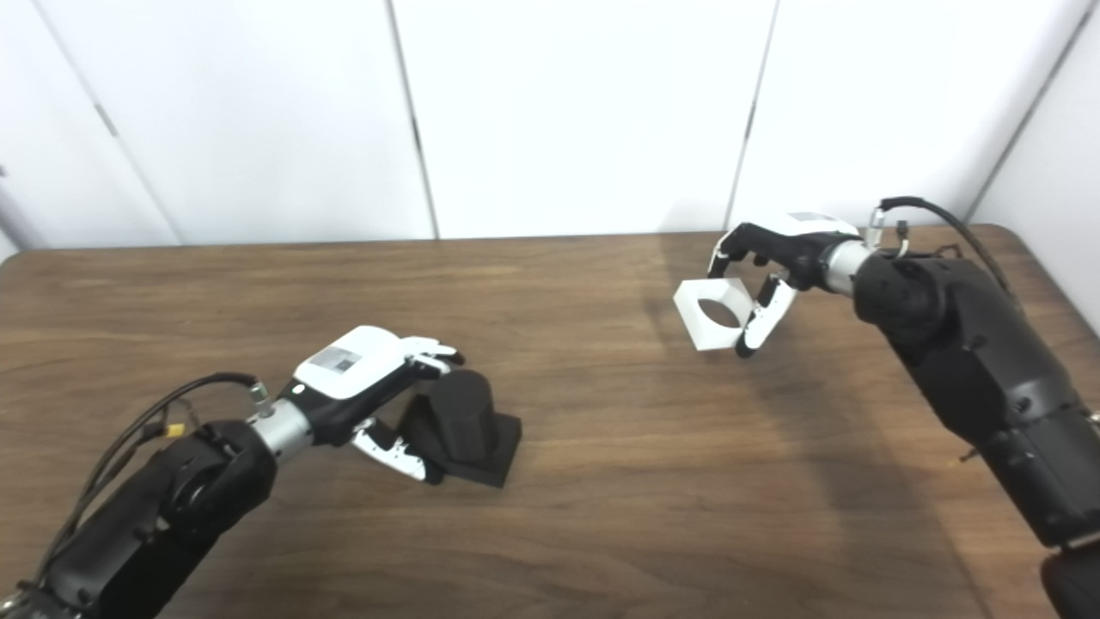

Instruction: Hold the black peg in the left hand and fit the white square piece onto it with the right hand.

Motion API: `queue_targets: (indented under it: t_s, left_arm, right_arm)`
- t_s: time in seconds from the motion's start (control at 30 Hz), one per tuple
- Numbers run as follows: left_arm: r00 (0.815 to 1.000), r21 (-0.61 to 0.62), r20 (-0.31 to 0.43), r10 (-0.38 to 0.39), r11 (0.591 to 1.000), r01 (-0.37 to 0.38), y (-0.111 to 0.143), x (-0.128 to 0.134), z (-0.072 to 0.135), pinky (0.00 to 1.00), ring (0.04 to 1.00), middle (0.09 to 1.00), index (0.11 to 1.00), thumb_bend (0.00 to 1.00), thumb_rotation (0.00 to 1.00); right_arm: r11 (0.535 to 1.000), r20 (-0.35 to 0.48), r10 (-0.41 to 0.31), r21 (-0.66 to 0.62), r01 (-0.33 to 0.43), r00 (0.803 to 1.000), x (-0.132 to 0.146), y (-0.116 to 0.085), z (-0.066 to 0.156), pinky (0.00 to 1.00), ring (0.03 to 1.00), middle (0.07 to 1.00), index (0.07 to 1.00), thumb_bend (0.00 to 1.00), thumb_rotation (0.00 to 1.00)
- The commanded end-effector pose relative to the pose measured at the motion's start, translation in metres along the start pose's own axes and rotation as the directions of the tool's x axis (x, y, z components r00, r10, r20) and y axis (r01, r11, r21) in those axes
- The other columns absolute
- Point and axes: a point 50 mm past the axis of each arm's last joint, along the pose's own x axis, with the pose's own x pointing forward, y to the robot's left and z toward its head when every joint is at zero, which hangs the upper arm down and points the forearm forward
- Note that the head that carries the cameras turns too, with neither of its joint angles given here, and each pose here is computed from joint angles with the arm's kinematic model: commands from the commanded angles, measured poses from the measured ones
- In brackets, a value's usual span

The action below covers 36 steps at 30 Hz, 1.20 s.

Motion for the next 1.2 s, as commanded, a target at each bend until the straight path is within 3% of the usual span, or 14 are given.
queue_targets:
  t_s: [0.0,0.17,0.53,1.17]
  left_arm:
    - [0.987,0.031,-0.049,-0.155,0.987,0.157,-0.033,-0.001,0.000,0.67,0.877,0.859,0.492,0.52,0.07]
    - [0.987,0.024,-0.055,-0.154,0.988,0.156,-0.034,0.002,0.001,0.67,0.885,0.864,0.492,0.52,0.07]
    - [0.986,0.031,-0.063,-0.157,0.987,0.159,-0.034,0.005,0.004,0.68,0.896,0.873,0.493,0.52,0.08]
    - [0.985,0.027,-0.063,-0.160,0.986,0.162,-0.034,0.010,0.005,0.69,0.899,0.879,0.493,0.52,0.08]
  right_arm:
    - [0.994,0.056,-0.091,-0.062,0.094,0.994,-0.008,-0.041,0.013,0.77,0.832,0.773,0.482,0.52,0.12]
    - [0.992,0.112,-0.090,-0.073,0.099,0.990,-0.014,-0.049,0.034,0.78,0.848,0.780,0.482,0.52,0.12]
    - [0.985,0.264,-0.098,-0.110,0.131,0.960,-0.017,-0.056,0.075,0.73,0.826,0.765,0.479,0.52,0.13]
    - [0.982,0.489,-0.097,-0.094,0.163,0.867,-0.022,-0.055,0.141,0.69,0.815,0.760,0.478,0.52,0.13]
